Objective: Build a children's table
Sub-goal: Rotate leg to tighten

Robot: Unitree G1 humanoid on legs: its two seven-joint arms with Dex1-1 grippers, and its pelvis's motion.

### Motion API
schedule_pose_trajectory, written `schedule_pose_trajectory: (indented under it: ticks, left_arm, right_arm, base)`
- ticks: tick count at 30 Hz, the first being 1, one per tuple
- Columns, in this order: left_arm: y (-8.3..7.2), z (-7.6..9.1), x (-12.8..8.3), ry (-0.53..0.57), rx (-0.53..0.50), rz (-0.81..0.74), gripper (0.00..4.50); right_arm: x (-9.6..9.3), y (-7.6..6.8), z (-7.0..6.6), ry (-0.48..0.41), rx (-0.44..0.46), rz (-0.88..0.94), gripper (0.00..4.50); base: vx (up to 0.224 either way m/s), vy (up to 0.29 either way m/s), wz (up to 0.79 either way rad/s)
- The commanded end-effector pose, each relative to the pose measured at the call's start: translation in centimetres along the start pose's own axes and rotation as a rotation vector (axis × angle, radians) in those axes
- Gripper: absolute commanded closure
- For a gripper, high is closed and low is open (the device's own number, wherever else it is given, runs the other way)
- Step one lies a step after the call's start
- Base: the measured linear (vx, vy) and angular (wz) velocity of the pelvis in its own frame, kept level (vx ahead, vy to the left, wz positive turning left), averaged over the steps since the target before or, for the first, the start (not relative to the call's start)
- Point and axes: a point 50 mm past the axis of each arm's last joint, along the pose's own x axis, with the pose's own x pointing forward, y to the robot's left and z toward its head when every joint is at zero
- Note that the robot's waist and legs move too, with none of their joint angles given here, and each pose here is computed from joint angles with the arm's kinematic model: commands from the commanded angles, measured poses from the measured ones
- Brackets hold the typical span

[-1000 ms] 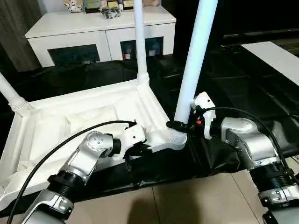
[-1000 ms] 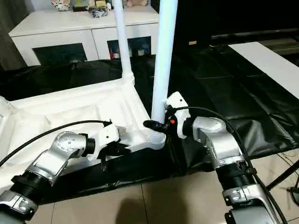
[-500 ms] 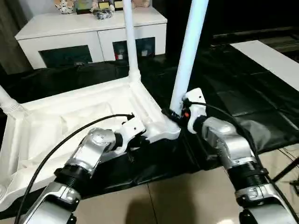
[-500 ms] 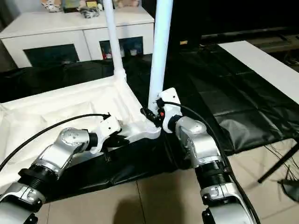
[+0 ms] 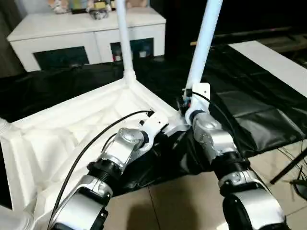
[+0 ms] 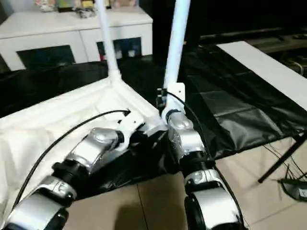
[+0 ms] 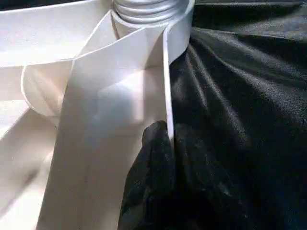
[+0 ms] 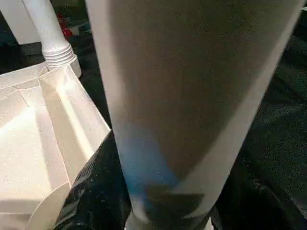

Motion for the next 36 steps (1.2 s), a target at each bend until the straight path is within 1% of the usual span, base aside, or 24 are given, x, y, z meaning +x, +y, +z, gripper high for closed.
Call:
schedule_pose_trajectory:
  ticks: [1,4,5,6,7,10,11,12,13,14,15,16,17,19,21,23,27,28,30,31,32,33,34,36]
  left_arm:
    - [1.3,0.6,-0.7,-0.03,0.026,0.068,4.5]
    - [1.8,0.6,-0.9,-0.02,0.011,0.1,4.5]
    - [2.0,0.7,-1.0,-0.02,0.006,0.108,4.5]
    - [2.1,0.7,-1.0,-0.024,0.001,0.116,4.5]
    - [2.1,0.7,-1.0,-0.024,0.001,0.116,4.5]
    - [2.1,0.9,-1.0,-0.038,-0.001,0.117,4.5]
    - [2.1,1.0,-1.0,-0.054,0.013,0.112,4.5]
    - [2.1,1.1,-1.1,-0.067,0.033,0.107,4.5]
    - [2.1,1.0,-1.1,-0.067,0.036,0.106,4.5]
    - [2.1,1.0,-1.2,-0.073,0.057,0.096,4.5]
    - [2.1,1.0,-1.2,-0.075,0.065,0.092,4.5]
    - [2.3,0.8,-1.6,-0.076,0.096,0.077,4.5]
    - [2.3,0.7,-1.6,-0.075,0.097,0.077,4.5]
    - [2.7,0.6,-1.9,-0.074,0.107,0.076,4.5]
    - [2.9,0.6,-2.3,-0.083,0.124,0.068,4.5]
    - [3.1,0.5,-2.6,-0.089,0.132,0.058,4.5]
    - [3.5,0.3,-3.2,-0.093,0.165,0.027,4.5]
    - [3.5,0.3,-3.2,-0.093,0.166,0.025,4.5]
    - [3.5,0.2,-3.5,-0.106,0.187,-0.019,4.5]
    - [3.5,0.1,-3.7,-0.108,0.2,-0.04,4.5]
    - [3.5,0.0,-3.8,-0.107,0.204,-0.048,4.5]
    - [3.5,0.0,-3.8,-0.106,0.206,-0.051,4.5]
    - [3.6,-0.1,-4.0,-0.108,0.222,-0.074,4.5]
    - [3.6,-0.2,-4.3,-0.111,0.237,-0.104,4.5]
  right_arm:
    - [-0.7,-2.1,-5.6,0.237,0.075,-0.12,2.68]
    - [-0.3,-2.1,-5.2,0.216,0.084,-0.159,2.68]
    - [-0.2,-2.0,-5.0,0.207,0.094,-0.17,2.68]
    - [0.0,-1.8,-4.4,0.184,0.121,-0.174,2.68]
    - [0.0,-1.8,-4.4,0.184,0.121,-0.174,2.68]
    - [0.2,-1.4,-4.0,0.165,0.137,-0.157,2.68]
    - [0.3,-1.3,-3.7,0.15,0.136,-0.139,2.68]
    - [0.5,-0.8,-2.9,0.098,0.129,-0.074,2.68]
    - [0.5,-0.8,-2.9,0.092,0.128,-0.066,2.68]
    - [0.6,-0.7,-2.5,0.072,0.128,-0.041,2.33]
    - [0.6,-0.7,-2.3,0.065,0.129,-0.034,2.33]
    - [0.7,-0.5,-1.5,0.027,0.115,0.023,2.12]
    - [0.7,-0.5,-1.4,0.023,0.113,0.028,1.95]
    - [0.7,-0.7,-0.8,-0.005,0.099,0.061,1.91]
    - [0.6,-0.8,-0.2,-0.032,0.094,0.1,1.65]
    - [0.5,-1.0,0.4,-0.056,0.085,0.139,1.51]
    - [-0.1,-1.9,0.9,-0.079,0.059,0.199,1.12]
    - [-0.1,-2.0,0.9,-0.08,0.058,0.202,1.12]
    - [-0.8,-2.7,1.3,-0.097,0.022,0.267,0.89]
    - [-1.1,-2.9,1.5,-0.1,0.001,0.312,0.78]
    - [-1.4,-3.0,1.5,-0.098,-0.015,0.342,0.78]
    - [-1.5,-3.0,1.5,-0.097,-0.022,0.355,0.58]
    - [-2.1,-3.2,1.5,-0.082,-0.068,0.43,0.58]
    - [-2.9,-3.3,1.3,-0.058,-0.114,0.52,0.58]
  base:
    - [0.0,0.0,0.0]
    - [0.0,0.0,0.0]
    - [0.0,0.0,0.0]
    - [0.0,0.0,0.0]
    - [0.0,0.0,0.0]
    - [0.0,0.0,0.0]
    - [0.0,0.0,0.0]
    - [0.0,0.0,0.0]
    - [0.0,0.0,0.0]
    - [0.0,0.0,0.0]
    - [0.0,0.0,0.0]
    - [0.0,0.0,0.0]
    - [0.0,0.0,0.0]
    - [0.0,0.0,0.0]
    - [0.0,0.0,0.0]
    - [0.0,0.0,0.0]
    - [0.0,0.0,0.0]
    - [0.0,0.0,0.0]
    - [0.052,-0.036,0.02]
    - [0.061,-0.03,0.01]
    - [0.074,-0.021,0.0]
    - [0.074,-0.021,0.0]
    - [0.081,-0.008,-0.01]
    - [0.083,0.005,-0.01]
